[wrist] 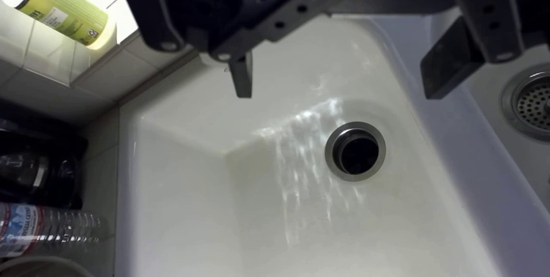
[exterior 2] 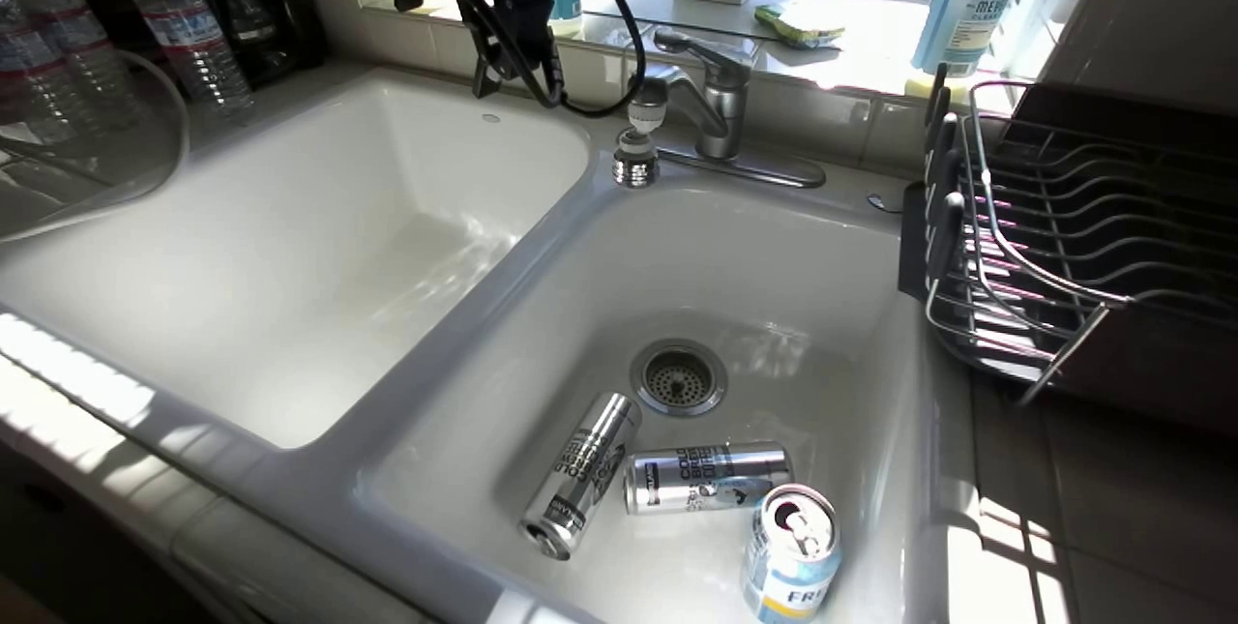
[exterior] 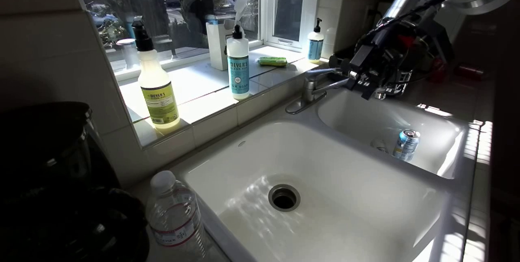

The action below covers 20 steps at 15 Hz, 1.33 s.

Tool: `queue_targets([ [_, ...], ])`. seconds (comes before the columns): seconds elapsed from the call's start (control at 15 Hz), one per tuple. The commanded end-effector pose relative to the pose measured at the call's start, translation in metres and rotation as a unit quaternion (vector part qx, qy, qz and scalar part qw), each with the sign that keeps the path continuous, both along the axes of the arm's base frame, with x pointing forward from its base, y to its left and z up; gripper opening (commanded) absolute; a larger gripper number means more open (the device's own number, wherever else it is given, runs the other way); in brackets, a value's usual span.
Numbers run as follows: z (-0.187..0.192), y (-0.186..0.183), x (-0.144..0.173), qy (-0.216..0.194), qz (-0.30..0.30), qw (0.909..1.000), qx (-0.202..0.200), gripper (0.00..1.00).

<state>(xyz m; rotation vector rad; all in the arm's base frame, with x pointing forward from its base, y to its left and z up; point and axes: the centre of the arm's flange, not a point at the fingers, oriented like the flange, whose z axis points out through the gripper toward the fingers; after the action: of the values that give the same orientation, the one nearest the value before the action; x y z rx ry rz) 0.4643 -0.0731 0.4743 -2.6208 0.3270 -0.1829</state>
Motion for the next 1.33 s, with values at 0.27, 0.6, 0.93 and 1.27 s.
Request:
queue_targets([
  [0.27, 0.018, 0.034, 0.051, -0.039, 0.024, 0.9979, 0.045, 1.00],
  [0.6, 0.027, 0.044, 0.089, -0.030, -0.032, 0.9892, 0.140, 1.00],
  [0.93, 0.016, 0.031, 0.119, 0.005, -0.090, 0.9724, 0.215, 1.00],
  [1.27, 0.008, 0.019, 0.117, 0.010, -0.117, 0.9711, 0.208, 1.00],
])
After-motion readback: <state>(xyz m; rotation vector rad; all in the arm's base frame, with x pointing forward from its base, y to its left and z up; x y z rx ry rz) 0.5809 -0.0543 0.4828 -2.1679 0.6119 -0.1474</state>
